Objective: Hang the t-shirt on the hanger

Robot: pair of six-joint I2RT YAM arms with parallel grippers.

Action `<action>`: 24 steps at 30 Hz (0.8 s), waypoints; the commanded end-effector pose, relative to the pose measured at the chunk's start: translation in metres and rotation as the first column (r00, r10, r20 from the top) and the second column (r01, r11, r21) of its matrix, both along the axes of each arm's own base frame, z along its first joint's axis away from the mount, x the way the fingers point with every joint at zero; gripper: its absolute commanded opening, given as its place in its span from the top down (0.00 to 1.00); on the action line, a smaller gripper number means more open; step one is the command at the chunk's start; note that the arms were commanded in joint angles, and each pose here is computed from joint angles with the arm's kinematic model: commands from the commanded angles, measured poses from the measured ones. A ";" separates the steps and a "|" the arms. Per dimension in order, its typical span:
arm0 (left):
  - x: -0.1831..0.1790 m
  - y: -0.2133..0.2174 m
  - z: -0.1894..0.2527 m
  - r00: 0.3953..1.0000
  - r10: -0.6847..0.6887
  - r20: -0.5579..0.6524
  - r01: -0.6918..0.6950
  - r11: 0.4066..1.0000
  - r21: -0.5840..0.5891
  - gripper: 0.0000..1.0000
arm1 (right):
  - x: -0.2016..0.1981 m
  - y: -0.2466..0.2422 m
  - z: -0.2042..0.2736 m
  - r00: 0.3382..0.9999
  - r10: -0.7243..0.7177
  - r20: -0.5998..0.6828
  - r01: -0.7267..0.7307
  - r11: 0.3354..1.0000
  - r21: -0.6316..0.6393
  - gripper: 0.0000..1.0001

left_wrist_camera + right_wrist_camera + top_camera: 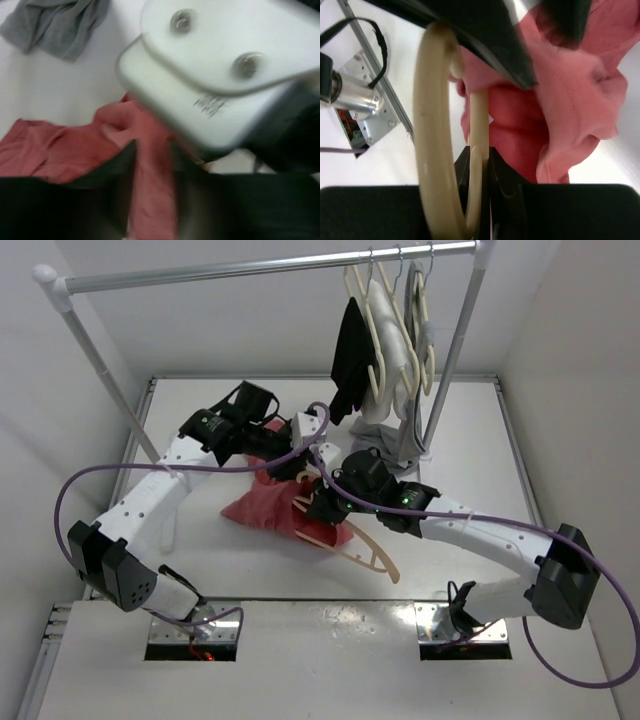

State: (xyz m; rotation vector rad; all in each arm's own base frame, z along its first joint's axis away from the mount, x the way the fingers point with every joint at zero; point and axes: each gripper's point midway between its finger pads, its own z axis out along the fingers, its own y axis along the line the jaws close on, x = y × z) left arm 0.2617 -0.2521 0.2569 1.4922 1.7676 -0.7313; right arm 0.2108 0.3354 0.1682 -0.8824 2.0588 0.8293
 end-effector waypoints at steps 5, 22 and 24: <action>0.002 0.027 0.000 0.993 0.020 0.112 -0.027 0.998 0.064 0.32 | 0.009 -0.001 0.019 0.994 -0.049 0.094 0.042 0.996 0.074 1.00; -0.011 0.071 -0.059 0.900 -0.195 0.389 0.109 0.966 0.233 0.00 | 0.003 0.005 0.014 0.997 -0.034 0.070 0.028 0.996 0.087 1.00; 0.007 0.060 -0.051 0.883 -0.140 0.448 0.062 0.981 0.183 0.00 | 0.001 0.005 0.013 0.998 -0.025 0.062 0.020 0.996 0.082 1.00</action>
